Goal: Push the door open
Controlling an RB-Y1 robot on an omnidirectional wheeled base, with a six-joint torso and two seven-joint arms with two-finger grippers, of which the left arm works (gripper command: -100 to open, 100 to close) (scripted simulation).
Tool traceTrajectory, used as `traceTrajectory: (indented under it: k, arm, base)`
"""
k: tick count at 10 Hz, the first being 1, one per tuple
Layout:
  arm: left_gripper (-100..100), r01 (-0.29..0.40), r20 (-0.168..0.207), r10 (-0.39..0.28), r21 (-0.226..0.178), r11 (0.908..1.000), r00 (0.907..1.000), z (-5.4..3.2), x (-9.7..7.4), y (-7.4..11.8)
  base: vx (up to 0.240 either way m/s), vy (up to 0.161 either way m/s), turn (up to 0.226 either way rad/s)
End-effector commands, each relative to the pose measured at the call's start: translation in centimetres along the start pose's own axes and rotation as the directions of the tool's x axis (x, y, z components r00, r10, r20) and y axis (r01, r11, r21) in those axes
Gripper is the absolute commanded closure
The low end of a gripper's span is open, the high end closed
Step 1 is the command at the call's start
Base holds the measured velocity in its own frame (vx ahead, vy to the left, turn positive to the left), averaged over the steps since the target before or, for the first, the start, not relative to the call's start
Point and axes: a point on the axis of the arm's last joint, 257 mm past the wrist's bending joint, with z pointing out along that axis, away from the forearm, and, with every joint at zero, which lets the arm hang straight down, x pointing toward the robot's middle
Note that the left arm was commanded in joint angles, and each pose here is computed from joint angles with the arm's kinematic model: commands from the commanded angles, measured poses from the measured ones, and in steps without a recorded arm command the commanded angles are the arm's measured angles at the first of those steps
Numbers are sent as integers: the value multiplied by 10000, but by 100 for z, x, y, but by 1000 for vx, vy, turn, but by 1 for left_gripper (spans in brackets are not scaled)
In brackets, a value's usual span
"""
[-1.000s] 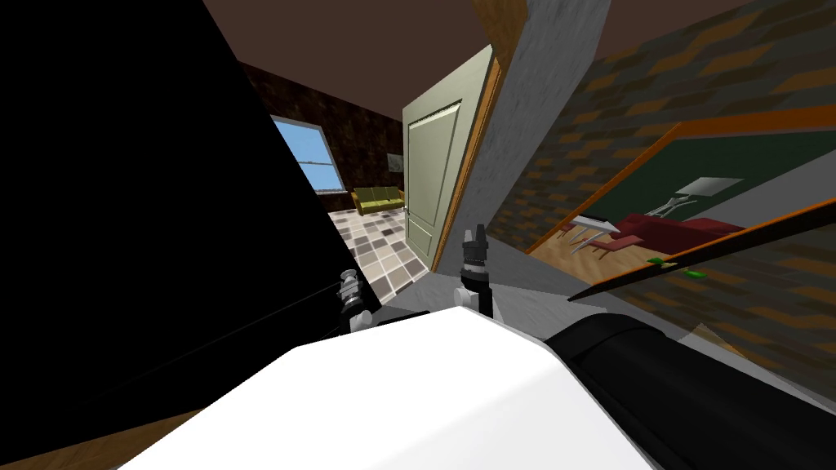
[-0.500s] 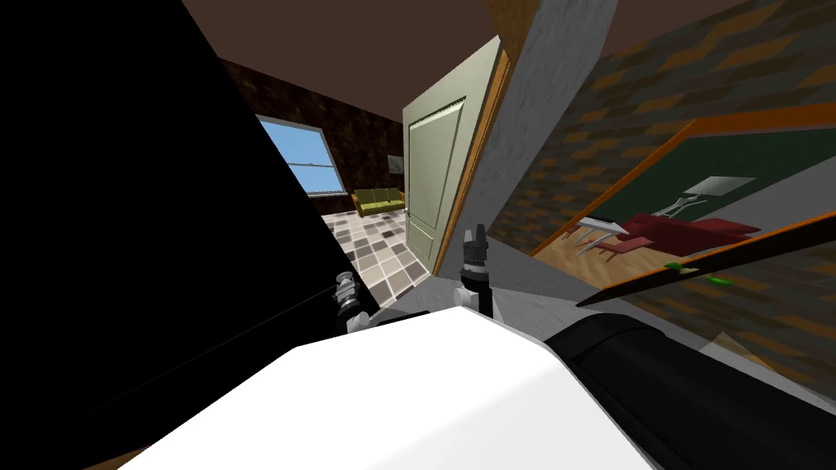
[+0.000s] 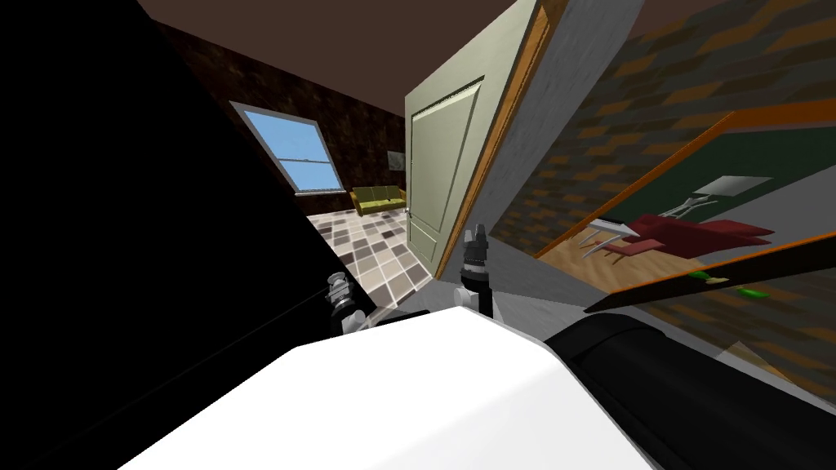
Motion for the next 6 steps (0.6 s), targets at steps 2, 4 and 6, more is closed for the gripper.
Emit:
traceTrajectory:
  k: [2, 4, 6]
  arm:
    - [100, -104, -179, 114, 549, 9984, 9998, 84, 35, -277]
    - [100, -117, -192, 132, 779, 9969, 9997, 105, 41, -376]
    - [100, -122, -199, 143, 1013, 9948, 9997, 121, 44, -473]
  base:
    - [136, 14, 5]
    - [111, 8, 32]
    - [87, 19, 9]
